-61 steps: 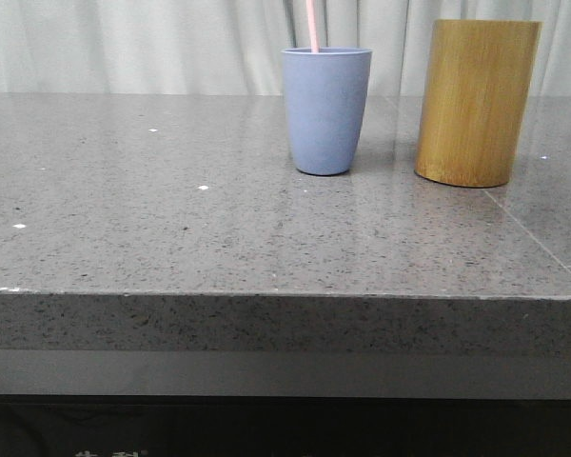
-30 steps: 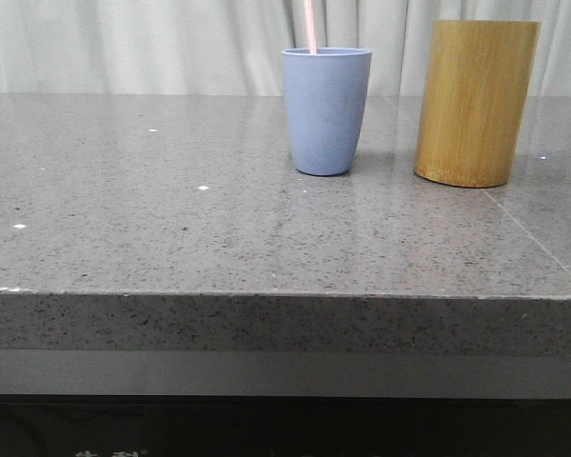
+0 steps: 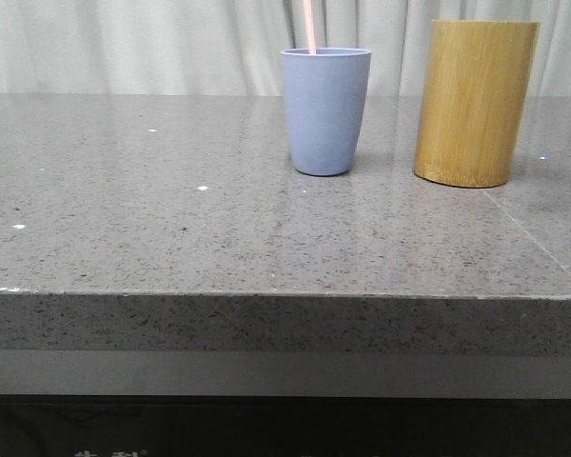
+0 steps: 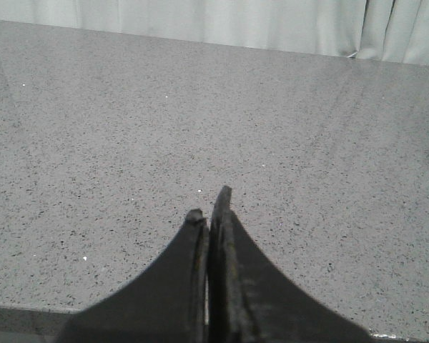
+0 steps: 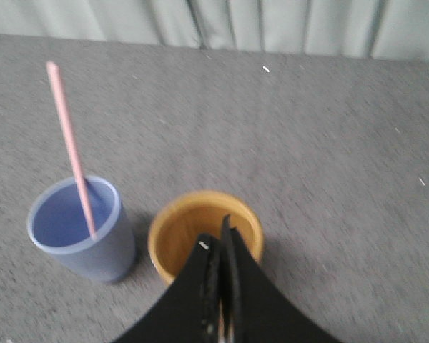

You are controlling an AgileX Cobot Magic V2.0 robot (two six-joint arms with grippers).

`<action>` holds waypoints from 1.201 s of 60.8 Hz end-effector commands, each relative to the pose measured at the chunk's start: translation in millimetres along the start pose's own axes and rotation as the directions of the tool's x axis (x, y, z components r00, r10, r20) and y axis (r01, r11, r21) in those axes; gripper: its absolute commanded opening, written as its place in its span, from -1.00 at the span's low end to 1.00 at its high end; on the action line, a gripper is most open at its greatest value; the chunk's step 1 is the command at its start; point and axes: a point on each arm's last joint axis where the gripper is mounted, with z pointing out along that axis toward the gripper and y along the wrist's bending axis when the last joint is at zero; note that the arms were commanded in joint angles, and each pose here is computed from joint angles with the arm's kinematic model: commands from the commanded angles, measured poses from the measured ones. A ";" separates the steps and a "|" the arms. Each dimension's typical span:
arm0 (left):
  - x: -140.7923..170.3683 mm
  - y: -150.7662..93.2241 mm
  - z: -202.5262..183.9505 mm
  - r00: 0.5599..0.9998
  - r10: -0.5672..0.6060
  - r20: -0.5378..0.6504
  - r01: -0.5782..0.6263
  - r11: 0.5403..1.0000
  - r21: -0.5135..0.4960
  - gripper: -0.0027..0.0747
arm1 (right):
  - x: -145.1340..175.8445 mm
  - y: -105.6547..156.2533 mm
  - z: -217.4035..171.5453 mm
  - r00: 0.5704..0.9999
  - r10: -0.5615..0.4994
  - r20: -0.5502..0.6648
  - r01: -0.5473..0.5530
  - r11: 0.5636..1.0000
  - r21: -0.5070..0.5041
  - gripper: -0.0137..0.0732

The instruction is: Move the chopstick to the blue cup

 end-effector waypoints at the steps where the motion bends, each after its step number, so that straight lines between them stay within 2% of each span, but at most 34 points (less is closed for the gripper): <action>1: -13.7 -0.9 -1.8 0.996 -0.009 0.092 0.008 1.000 0.006 -0.98 | 4.4 -3.6 -27.9 0.989 -0.002 0.147 -0.002 1.000 0.026 -0.82; 17: -13.7 -0.9 -1.8 0.996 -0.009 0.092 0.008 1.000 0.006 -0.98 | 79.2 -6.9 -68.3 0.953 0.024 0.302 -0.036 0.999 0.033 -0.82; 31: -13.7 -0.9 -1.8 0.996 -0.009 0.092 0.008 1.000 0.006 -0.98 | 147.2 -8.8 -93.5 0.944 0.022 0.329 -0.034 0.999 0.031 -0.82; 39: -13.7 -0.9 -1.8 0.996 -0.009 0.092 0.008 1.000 0.006 -0.98 | 177.3 -9.2 -108.0 0.923 0.017 0.385 -0.028 0.999 0.024 -0.82; 51: -13.7 -0.9 -1.8 0.996 -0.009 0.092 0.008 1.000 0.006 -0.98 | 196.8 -8.9 -121.3 0.891 0.010 0.454 -0.019 1.000 0.016 -0.82; 73: -13.7 -0.9 -1.8 0.996 -0.009 0.092 0.008 1.000 0.006 -0.98 | 198.4 -8.5 -122.9 0.892 0.009 0.451 -0.017 1.000 0.014 -0.82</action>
